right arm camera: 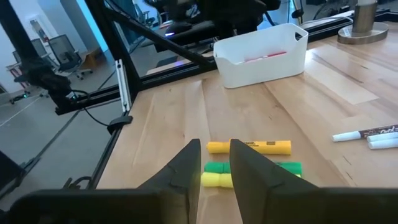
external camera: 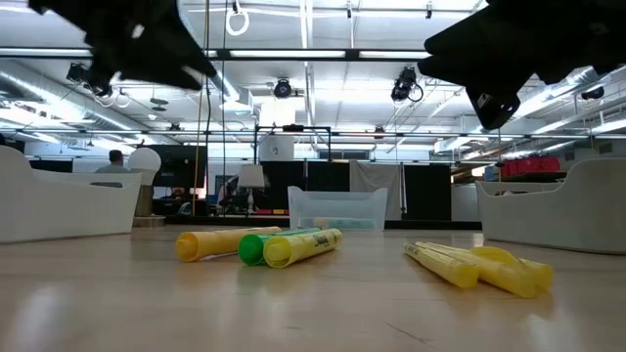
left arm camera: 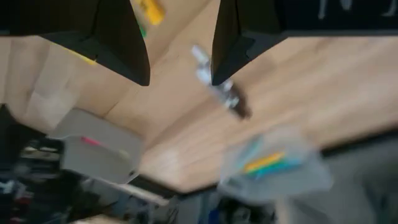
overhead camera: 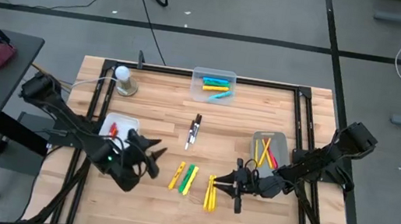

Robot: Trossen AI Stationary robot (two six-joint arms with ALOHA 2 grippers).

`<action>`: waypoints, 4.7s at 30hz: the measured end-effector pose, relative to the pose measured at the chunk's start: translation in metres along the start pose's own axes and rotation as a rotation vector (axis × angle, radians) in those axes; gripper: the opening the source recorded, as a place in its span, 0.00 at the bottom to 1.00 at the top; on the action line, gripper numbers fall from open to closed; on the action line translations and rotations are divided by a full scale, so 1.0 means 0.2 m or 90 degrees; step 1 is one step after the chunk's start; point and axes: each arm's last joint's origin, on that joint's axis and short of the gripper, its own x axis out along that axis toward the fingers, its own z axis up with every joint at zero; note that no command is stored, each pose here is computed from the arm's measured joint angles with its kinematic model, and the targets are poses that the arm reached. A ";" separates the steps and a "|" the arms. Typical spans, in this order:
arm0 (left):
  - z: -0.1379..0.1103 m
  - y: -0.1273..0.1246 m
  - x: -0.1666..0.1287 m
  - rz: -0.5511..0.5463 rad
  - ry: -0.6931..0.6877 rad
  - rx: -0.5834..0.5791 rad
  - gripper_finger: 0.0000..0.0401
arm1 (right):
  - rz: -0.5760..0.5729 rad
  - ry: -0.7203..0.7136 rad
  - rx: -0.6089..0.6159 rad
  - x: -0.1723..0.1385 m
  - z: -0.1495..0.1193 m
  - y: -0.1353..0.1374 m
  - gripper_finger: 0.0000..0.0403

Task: Pick & Place Markers
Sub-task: Put the yellow pen into the gray bin

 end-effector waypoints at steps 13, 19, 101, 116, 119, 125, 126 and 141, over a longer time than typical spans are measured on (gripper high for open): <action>-0.25 -0.14 0.25 0.020 -0.004 0.066 0.44 | 0.012 -0.034 -0.047 0.05 0.09 0.07 0.22; -0.35 -0.14 0.35 0.012 0.043 0.032 0.44 | -0.029 0.021 -0.105 0.12 0.18 0.14 0.23; -0.33 -0.14 0.40 0.004 0.056 0.023 0.44 | -0.276 0.517 0.047 0.30 -0.12 -0.05 0.34; -0.33 -0.14 0.40 0.004 0.056 0.023 0.44 | -0.253 0.587 -0.036 0.23 -0.17 -0.09 0.19; -0.33 -0.14 0.40 0.004 0.056 0.023 0.44 | -0.271 0.573 -0.054 0.22 -0.18 -0.11 0.08; -0.33 -0.14 0.40 0.004 0.056 0.023 0.44 | -0.317 0.496 -0.046 0.23 -0.14 -0.10 0.06; -0.33 -0.14 0.40 0.004 0.056 0.023 0.44 | -0.333 0.482 -0.052 0.22 -0.12 -0.11 0.07; -0.33 -0.14 0.40 0.004 0.056 0.022 0.44 | -0.471 0.271 0.090 -0.22 0.47 -0.16 0.04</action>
